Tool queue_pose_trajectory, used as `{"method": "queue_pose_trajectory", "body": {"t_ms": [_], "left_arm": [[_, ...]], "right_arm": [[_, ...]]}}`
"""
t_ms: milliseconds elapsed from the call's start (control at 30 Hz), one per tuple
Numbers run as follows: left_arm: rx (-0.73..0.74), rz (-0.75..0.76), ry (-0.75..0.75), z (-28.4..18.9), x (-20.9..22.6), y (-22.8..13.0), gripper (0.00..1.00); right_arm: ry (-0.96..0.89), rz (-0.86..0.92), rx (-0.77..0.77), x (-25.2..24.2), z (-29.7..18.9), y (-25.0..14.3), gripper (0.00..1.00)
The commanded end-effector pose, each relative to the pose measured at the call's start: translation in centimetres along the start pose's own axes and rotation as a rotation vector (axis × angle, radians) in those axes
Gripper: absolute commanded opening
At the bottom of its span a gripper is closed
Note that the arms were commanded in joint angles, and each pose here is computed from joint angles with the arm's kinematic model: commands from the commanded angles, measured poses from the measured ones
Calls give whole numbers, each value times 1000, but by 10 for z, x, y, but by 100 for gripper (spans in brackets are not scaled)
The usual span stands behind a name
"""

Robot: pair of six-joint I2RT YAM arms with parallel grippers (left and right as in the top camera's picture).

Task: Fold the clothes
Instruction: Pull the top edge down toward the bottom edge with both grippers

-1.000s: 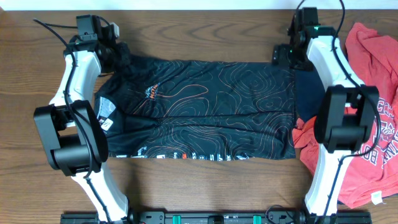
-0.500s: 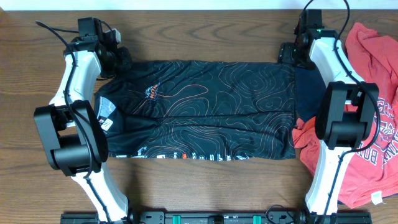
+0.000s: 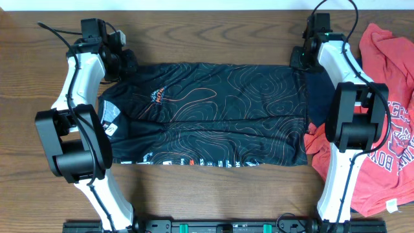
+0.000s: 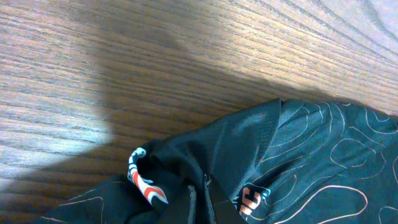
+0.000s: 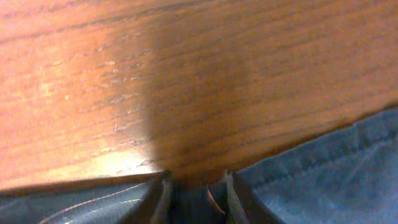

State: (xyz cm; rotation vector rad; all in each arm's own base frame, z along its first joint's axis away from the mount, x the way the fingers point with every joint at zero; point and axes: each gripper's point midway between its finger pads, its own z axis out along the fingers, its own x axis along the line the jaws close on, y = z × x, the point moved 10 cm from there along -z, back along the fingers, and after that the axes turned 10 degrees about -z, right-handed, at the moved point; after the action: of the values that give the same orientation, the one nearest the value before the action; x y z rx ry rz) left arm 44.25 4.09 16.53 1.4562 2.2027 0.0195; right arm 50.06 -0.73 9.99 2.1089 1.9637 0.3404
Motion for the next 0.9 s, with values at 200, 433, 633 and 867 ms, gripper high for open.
{"method": "queue_pose_trajectory", "body": {"t_ms": [200, 433, 633, 867], "left_arm": [[-14, -14, -14, -7, 1, 4, 6], [-48, -34, -81, -40, 3, 9, 6], [-55, -64, -125, -81, 5, 3, 6], [73, -178, -64, -113, 23, -26, 6]], "right_arm": [[-5, 33, 21, 5, -2, -1, 1], [-44, 48, 59, -2, -17, -3, 1], [-49, 48, 61, -3, -53, -3, 1], [-67, 42, 196, -5, -99, -27, 1]]}}
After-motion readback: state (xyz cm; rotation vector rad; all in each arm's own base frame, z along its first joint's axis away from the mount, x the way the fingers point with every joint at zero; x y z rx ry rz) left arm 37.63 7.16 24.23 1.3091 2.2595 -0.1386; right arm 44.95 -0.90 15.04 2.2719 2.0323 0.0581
